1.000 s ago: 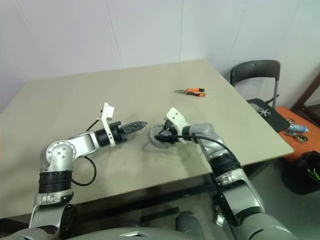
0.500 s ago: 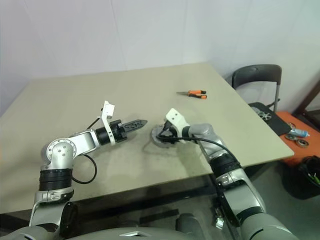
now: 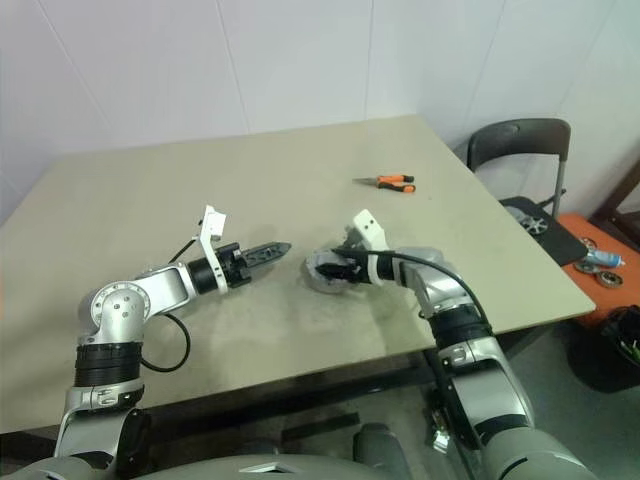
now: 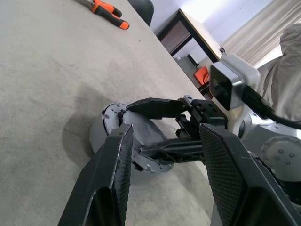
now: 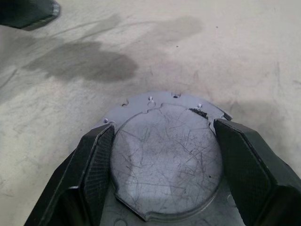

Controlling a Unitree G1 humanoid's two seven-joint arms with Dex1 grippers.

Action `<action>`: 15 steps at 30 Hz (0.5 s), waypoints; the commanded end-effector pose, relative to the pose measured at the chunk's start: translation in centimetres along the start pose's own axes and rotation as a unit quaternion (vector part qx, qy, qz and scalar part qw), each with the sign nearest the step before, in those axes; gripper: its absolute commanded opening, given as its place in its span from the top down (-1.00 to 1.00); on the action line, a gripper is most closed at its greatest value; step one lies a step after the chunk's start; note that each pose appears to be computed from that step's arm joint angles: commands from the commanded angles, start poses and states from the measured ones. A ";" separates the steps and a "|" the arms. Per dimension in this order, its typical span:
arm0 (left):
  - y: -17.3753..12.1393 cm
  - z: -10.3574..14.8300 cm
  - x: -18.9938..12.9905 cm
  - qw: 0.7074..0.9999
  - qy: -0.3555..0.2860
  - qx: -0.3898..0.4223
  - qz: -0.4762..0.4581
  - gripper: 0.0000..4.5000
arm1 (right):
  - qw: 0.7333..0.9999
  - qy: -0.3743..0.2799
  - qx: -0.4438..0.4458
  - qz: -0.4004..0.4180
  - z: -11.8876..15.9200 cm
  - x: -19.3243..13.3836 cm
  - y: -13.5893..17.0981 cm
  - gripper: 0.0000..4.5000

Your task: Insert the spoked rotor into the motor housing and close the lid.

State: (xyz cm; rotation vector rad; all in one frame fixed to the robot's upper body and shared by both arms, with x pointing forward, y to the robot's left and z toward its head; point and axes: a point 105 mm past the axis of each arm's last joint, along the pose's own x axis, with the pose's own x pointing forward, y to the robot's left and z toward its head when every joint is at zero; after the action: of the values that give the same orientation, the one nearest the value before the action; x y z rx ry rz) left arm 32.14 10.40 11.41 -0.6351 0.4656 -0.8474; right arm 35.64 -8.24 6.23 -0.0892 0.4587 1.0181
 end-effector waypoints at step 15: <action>-0.8 0.8 0.0 1.000 -0.011 0.020 -0.014 -0.06 | 0.992 0.071 -0.075 -0.077 -5.1 0.3 -0.4 -0.35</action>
State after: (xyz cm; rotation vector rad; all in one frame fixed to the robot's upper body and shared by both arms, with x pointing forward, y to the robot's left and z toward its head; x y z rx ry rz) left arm 32.21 10.32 11.47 -0.6370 0.4658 -0.8528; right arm 35.07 -7.06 5.90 -0.2299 0.3177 0.9838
